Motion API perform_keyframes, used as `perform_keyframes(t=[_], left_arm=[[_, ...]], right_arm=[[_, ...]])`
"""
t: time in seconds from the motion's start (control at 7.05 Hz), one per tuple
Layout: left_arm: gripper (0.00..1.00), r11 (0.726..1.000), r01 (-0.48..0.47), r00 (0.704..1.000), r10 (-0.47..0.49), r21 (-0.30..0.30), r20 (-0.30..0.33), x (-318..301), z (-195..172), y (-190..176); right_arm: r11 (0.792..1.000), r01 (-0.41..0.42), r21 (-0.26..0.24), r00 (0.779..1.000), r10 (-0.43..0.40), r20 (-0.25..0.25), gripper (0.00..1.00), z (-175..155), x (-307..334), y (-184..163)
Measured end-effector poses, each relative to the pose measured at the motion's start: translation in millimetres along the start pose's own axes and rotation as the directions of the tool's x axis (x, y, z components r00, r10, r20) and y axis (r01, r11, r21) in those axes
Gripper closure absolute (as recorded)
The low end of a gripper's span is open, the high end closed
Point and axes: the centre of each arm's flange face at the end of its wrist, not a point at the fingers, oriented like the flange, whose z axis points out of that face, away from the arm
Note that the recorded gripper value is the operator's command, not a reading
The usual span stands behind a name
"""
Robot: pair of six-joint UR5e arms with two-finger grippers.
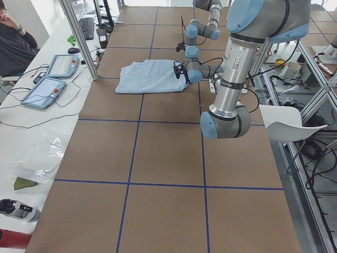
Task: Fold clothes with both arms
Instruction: 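Lower both grippers onto the shirt's near edge corners and grasp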
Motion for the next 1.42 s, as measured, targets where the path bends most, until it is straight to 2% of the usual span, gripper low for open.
perform_keyframes(t=[0.14,0.43,0.57,1.42], left_arm=[[1.00,1.000,0.000,1.000,0.000,0.001,0.000,0,0,0],[1.00,1.000,0.000,1.000,0.000,0.001,0.000,0,0,0],[1.00,1.000,0.001,1.000,-0.001,0.002,0.001,0,0,0],[1.00,1.000,-0.001,1.000,0.001,0.001,-0.002,1,0,0]], right_arm=[[1.000,0.002,-0.001,1.000,-0.002,0.003,0.65,-1,-1,1],[1.000,0.005,-0.004,1.000,-0.005,0.003,0.96,-1,-1,1],[1.000,0.006,-0.006,1.000,-0.006,0.003,1.00,-1,-2,2],[1.000,-0.012,-0.005,0.999,0.013,0.035,1.00,-15,-8,0]])
